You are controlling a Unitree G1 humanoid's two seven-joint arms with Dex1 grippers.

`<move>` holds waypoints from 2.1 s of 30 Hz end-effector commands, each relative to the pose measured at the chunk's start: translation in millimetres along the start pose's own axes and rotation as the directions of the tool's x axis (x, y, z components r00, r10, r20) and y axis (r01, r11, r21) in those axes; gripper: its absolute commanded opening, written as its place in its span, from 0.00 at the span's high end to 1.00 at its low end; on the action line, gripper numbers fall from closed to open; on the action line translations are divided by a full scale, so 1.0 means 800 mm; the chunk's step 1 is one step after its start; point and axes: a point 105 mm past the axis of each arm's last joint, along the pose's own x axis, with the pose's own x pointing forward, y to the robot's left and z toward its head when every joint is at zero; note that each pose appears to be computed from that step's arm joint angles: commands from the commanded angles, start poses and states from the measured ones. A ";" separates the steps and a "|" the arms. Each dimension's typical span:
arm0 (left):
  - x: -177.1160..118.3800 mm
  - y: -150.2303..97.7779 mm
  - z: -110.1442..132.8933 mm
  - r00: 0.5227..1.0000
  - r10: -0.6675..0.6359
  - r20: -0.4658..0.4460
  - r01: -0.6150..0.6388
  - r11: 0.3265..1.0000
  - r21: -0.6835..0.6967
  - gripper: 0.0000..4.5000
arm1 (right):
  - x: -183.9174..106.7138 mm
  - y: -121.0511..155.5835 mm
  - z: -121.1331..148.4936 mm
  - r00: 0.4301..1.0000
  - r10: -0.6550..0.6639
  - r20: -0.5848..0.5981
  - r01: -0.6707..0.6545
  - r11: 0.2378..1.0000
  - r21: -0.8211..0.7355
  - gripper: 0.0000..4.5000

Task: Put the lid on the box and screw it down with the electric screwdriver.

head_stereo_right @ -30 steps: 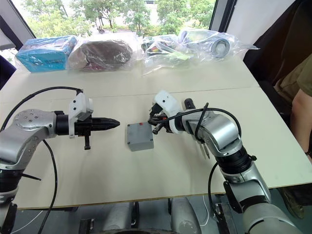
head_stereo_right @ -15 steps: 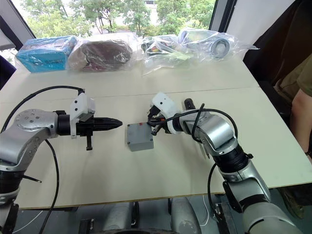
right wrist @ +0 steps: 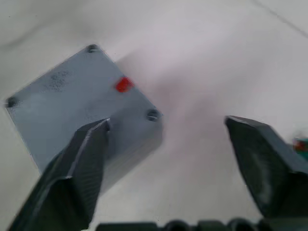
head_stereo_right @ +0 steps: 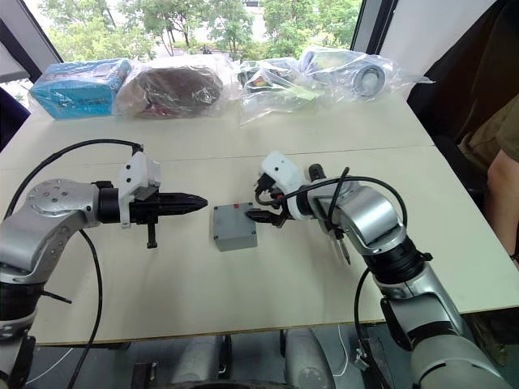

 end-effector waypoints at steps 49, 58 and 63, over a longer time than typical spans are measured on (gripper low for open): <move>0.033 -0.006 0.035 0.990 -0.041 0.133 0.026 0.993 0.111 1.00 | -0.109 -0.137 -0.090 0.783 -0.306 -0.542 0.433 0.893 0.121 0.09; 0.034 -0.003 0.036 0.990 -0.032 0.138 0.016 0.993 0.115 1.00 | -0.089 -0.122 -0.106 0.772 -0.208 -0.601 0.430 0.867 0.252 0.09; 0.035 -0.003 0.035 0.990 -0.029 0.139 0.013 0.993 0.116 1.00 | -0.084 -0.130 -0.118 0.744 -0.206 -0.635 0.449 0.858 0.248 0.23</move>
